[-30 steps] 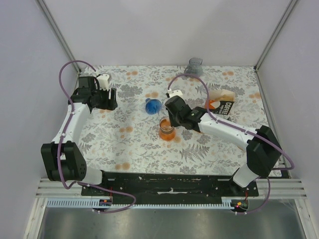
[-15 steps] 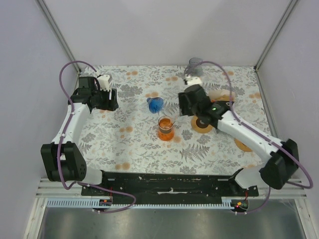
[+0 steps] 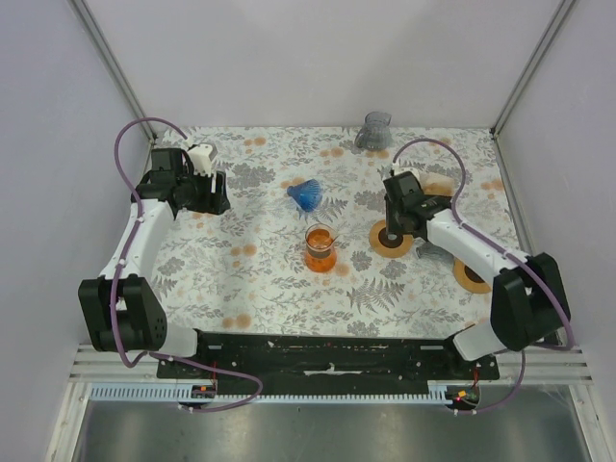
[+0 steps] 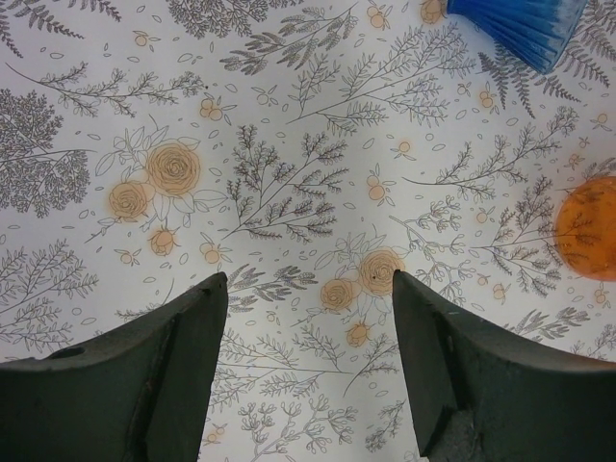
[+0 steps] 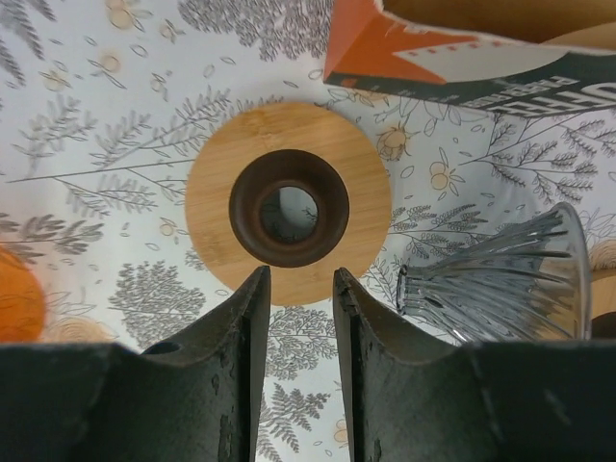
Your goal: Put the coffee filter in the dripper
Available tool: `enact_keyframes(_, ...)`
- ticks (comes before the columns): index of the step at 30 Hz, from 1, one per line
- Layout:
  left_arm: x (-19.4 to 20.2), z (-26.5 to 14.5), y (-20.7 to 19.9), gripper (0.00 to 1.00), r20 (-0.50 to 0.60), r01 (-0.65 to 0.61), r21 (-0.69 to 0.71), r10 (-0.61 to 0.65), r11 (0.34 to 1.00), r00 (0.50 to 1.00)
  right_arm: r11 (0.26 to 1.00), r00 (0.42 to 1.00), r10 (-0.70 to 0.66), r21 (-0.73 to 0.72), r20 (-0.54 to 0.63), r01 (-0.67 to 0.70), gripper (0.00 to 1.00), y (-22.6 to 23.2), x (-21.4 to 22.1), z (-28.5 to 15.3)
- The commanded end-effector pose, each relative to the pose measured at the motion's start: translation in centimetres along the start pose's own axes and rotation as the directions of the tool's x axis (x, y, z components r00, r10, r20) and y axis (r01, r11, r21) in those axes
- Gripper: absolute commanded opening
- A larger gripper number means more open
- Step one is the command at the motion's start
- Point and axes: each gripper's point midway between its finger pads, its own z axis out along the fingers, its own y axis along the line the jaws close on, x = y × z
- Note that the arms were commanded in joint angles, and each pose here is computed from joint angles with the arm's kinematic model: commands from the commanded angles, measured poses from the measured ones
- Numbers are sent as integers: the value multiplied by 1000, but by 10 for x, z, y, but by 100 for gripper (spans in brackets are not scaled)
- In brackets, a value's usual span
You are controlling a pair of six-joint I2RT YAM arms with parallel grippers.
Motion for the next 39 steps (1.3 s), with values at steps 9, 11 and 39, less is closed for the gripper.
enact_keyframes(9,-18,-13,-6,74,55,-35,17,34,999,998,999,993,-5,45,-116,11,39,-13,23,54)
enact_keyframes(11,-17,-12,-5,74,51,-35,15,34,999,998,999,992,-8,37,-129,13,39,-12,28,60)
enact_keyframes(39,-76,-102,-115,92,187,-80,507,-19,858,982,975,952,-55,-191,301,117,0,31,-71,-92)
